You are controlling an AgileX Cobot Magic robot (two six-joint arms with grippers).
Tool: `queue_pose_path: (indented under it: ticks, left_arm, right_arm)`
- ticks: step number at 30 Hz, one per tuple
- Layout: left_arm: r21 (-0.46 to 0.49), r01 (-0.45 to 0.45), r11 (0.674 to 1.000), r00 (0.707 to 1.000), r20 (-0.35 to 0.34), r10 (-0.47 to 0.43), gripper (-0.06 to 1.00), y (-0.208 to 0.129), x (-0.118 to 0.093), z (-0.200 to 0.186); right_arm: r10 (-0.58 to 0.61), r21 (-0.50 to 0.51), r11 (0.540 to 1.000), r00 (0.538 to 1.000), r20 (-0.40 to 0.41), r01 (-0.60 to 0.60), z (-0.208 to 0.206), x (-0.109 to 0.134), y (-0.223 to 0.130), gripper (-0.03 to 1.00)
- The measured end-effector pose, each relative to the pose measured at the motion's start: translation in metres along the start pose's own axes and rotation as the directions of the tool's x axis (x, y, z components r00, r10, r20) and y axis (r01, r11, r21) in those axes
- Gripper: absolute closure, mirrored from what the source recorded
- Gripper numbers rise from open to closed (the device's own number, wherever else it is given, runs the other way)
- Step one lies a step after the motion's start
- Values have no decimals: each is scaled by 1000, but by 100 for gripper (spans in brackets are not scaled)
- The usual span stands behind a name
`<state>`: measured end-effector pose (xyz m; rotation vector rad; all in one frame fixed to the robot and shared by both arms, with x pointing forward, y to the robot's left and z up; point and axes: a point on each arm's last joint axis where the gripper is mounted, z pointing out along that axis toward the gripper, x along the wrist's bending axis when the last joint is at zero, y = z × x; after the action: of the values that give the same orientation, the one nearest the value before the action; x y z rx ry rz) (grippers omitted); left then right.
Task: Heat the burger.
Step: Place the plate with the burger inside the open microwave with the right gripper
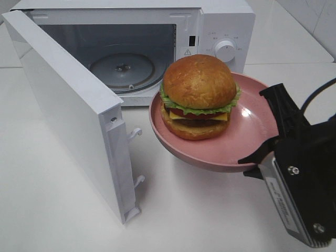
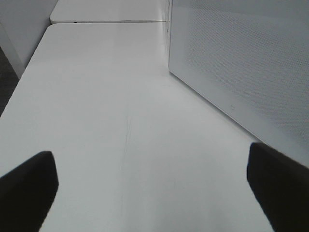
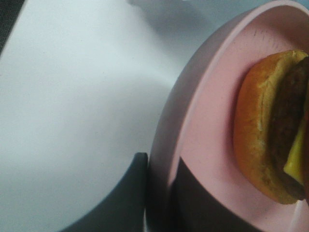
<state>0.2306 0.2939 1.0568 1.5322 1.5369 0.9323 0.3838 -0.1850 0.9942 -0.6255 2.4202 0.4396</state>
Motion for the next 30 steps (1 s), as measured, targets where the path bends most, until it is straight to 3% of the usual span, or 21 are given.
queue_pose_path:
  ticks: [9, 17, 19, 22, 27, 30]
  left_arm:
    - [0, 0, 1000, 1000, 0, 0, -4, 0, 0, 0]
    - [0, 0, 1000, 1000, 0, 0, -4, 0, 0, 0]
    - [0, 0, 1000, 1000, 0, 0, -4, 0, 0, 0]
    - [0, 0, 1000, 1000, 0, 0, -4, 0, 0, 0]
    - [0, 0, 1000, 1000, 0, 0, -4, 0, 0, 0]
    - [0, 0, 1000, 1000, 0, 0, -4, 0, 0, 0]
  right_arm:
    - [35, 31, 999, 999, -8, -35, -23, 21, -4, 87]
    - [104, 126, 987, 995, 12, -104, -47, 32, -12, 87]
    - [183, 180, 966, 982, 42, -188, -54, 35, -17, 87]
    - [197, 191, 960, 979, 48, -203, -55, 36, -18, 87]
    - [331, 298, 888, 937, 114, -350, -58, 37, -30, 87]
    - [350, 313, 873, 927, 132, -374, -59, 37, -31, 87]
